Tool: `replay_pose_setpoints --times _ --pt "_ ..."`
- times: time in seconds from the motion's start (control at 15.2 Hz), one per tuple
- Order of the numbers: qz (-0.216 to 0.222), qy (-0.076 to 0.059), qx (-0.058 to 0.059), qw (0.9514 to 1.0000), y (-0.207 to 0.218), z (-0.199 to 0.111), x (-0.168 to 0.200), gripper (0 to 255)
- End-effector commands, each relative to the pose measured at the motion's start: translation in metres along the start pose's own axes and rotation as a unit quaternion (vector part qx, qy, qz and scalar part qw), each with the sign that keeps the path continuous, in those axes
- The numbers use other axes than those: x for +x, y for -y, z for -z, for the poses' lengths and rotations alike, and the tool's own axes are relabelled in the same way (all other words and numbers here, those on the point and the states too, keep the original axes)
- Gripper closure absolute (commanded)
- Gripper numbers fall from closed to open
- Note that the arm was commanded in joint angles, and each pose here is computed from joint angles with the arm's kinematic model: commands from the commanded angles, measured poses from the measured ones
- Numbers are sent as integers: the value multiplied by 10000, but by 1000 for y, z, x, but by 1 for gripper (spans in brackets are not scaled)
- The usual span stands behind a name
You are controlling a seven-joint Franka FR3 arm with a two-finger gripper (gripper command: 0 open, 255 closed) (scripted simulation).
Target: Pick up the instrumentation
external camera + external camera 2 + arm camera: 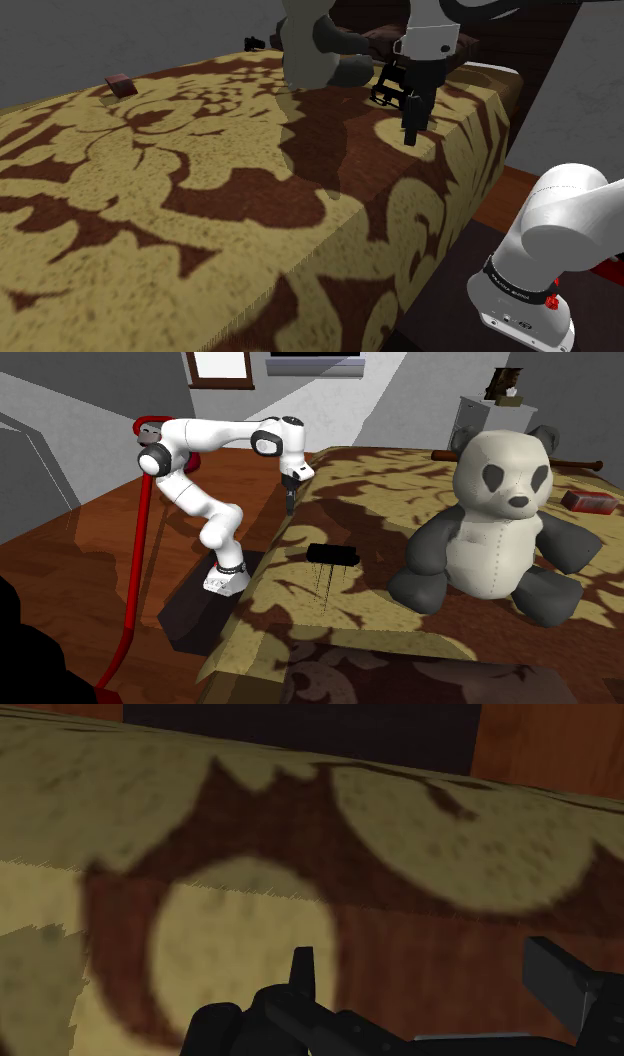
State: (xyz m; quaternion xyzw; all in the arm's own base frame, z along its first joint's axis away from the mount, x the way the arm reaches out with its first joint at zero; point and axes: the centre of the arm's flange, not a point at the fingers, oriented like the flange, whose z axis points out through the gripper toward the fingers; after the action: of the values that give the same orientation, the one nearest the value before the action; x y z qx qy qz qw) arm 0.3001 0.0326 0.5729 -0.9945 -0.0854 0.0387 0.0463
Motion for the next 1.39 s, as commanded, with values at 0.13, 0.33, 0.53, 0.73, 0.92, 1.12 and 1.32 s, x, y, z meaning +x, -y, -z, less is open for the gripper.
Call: replay_pose_setpoints --times 0.13,0.33,0.53,0.73,0.92,1.12,1.32 --pt "-15 -14 21 10000 -24 9 7 0" --pt "-37 -34 51 10000 -61 23 16 0" --pt "-60 -55 82 9999 -98 36 26 0" --pt "-82 -75 113 9999 -135 49 35 0" --pt "-105 -96 144 9998 -172 62 44 0" --pt "-127 -116 174 9997 -209 75 53 0" --pt "-149 -136 205 9996 -246 87 62 0"
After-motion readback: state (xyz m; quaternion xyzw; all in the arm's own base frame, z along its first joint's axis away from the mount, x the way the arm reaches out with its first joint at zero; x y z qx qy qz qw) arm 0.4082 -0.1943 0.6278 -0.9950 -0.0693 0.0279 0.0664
